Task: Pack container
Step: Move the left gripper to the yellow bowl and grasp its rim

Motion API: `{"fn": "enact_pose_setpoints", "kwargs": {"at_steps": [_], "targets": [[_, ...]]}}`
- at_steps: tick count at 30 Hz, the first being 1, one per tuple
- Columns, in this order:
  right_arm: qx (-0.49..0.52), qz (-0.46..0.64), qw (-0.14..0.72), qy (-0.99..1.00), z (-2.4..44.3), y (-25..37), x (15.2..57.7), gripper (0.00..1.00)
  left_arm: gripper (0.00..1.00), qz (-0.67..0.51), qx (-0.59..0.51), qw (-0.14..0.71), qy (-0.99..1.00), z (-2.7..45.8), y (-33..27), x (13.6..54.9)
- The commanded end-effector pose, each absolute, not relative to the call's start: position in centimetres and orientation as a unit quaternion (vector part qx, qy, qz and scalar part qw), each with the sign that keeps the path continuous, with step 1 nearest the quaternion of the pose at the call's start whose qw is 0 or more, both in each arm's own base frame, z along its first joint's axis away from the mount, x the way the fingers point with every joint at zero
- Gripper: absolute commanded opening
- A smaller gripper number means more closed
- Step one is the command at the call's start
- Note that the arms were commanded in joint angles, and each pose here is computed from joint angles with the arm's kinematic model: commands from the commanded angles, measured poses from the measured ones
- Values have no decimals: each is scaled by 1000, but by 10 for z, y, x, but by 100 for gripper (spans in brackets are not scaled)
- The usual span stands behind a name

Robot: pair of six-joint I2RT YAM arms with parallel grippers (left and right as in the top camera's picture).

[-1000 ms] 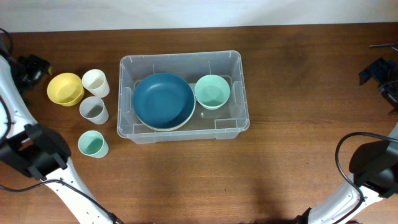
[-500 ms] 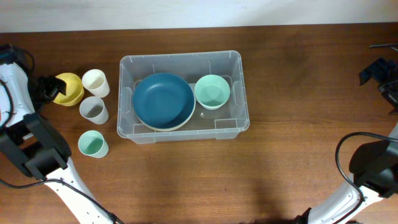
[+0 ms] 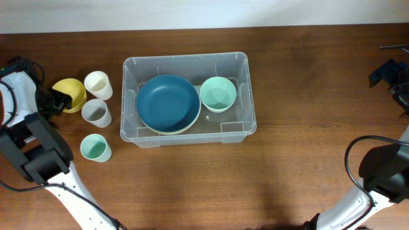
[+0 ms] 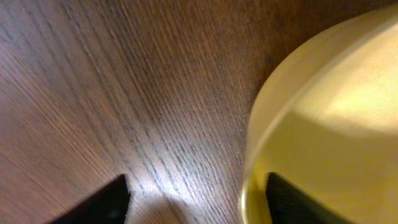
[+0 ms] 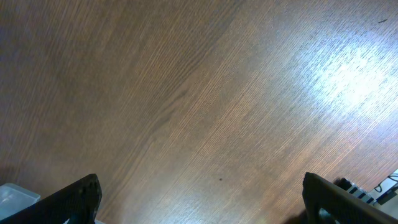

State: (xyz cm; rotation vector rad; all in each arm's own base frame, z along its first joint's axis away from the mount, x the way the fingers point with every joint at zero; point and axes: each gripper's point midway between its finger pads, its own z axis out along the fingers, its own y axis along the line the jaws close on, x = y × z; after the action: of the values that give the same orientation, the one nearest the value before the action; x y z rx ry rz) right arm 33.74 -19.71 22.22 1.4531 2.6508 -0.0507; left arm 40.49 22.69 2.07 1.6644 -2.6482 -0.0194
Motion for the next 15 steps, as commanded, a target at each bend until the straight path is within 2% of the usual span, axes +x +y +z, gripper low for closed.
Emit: {"fn": "enact_pose_setpoints", "kwargs": {"at_steps": [1, 6, 11, 14, 15], "targets": [[480, -16, 58, 875, 222, -197, 337, 99, 54, -12, 533, 3, -846, 24, 229, 402], [480, -16, 58, 875, 222, -198, 337, 99, 29, -12, 534, -1, -845, 24, 230, 403], [480, -16, 58, 875, 222, -197, 337, 99, 14, -13, 543, -4, -840, 25, 241, 398], [480, -16, 58, 875, 222, -197, 337, 99, 1, -14, 550, -1, -835, 26, 255, 388], [480, -16, 58, 875, 222, -198, 336, 99, 1, -13, 556, 3, -831, 26, 261, 382]]}}
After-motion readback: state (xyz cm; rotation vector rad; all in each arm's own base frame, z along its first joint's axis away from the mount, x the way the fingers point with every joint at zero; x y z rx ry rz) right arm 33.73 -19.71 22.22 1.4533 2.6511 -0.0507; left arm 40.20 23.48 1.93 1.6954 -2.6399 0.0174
